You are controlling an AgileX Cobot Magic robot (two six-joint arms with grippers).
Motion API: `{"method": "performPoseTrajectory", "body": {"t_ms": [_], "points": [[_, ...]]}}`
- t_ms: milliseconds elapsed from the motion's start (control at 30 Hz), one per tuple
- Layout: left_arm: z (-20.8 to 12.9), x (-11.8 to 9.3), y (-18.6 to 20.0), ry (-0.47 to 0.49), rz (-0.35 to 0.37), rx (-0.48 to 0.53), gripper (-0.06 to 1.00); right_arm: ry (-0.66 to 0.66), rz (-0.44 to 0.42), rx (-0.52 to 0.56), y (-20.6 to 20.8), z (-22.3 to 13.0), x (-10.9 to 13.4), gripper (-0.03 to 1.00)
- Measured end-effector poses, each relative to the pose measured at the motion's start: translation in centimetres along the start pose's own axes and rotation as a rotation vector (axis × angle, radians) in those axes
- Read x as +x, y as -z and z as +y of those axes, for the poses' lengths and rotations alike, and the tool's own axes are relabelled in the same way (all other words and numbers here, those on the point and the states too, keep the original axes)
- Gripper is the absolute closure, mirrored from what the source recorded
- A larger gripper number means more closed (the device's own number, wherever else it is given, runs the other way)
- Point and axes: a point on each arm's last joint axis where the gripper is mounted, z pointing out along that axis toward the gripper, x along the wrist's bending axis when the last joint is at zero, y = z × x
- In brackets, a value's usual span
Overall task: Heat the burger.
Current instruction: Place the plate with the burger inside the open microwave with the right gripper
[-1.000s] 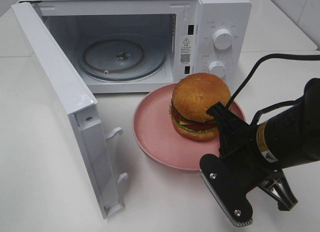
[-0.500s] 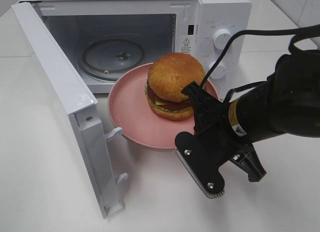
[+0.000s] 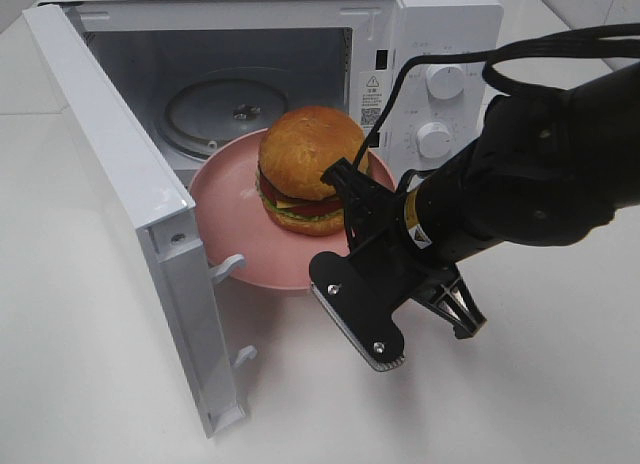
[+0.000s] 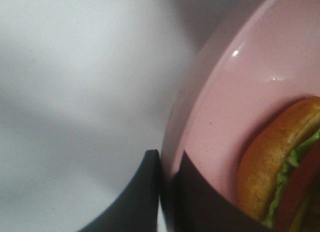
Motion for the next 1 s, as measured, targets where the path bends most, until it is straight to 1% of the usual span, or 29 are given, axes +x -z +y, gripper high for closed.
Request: {"method": "performPoseTrajectory", "body": {"t_ms": [167, 233, 333, 433, 467, 500, 600, 733, 867, 933, 1000], "points": [[0.0, 0.0, 0.0, 0.0, 0.0, 0.0, 0.94, 0.018, -0.005, 0.002, -0.6, 0.0, -1.0, 0.94], [0.0, 0.0, 0.0, 0.0, 0.0, 0.0, 0.94, 0.032, -0.021, 0.006, -0.5, -0.1, -1.7, 0.94], [0.0, 0.0, 0.0, 0.0, 0.0, 0.0, 0.94, 0.037, -0.023, 0.01, -0.5, -0.2, -1.9, 0.94], [0.0, 0.0, 0.0, 0.0, 0.0, 0.0, 0.94, 0.031, -0.034, 0.016, -0.3, -0.7, -2.4, 0.94], [0.0, 0.0, 0.0, 0.0, 0.0, 0.0, 0.94, 0.003, -0.042, 0.019, -0.3, -1.3, -2.8, 0.94], [0.0, 0.0, 0.0, 0.0, 0.0, 0.0, 0.94, -0.018, -0.04, 0.02, -0.2, -1.8, -2.9, 0.94], [0.0, 0.0, 0.0, 0.0, 0.0, 0.0, 0.94, -0.024, -0.036, 0.019, -0.2, -2.0, -2.9, 0.94], [0.0, 0.0, 0.0, 0.0, 0.0, 0.0, 0.94, -0.002, 0.013, -0.005, -0.2, -2.1, -2.5, 0.94], [0.0, 0.0, 0.0, 0.0, 0.0, 0.0, 0.94, 0.004, 0.029, -0.033, -0.4, -1.8, -2.4, 0.94], [0.0, 0.0, 0.0, 0.0, 0.0, 0.0, 0.94, 0.005, 0.032, -0.036, -0.4, -1.8, -2.5, 0.94], [0.0, 0.0, 0.0, 0.0, 0.0, 0.0, 0.94, -0.002, 0.068, -0.035, -0.8, -1.9, -3.3, 0.94]]}}
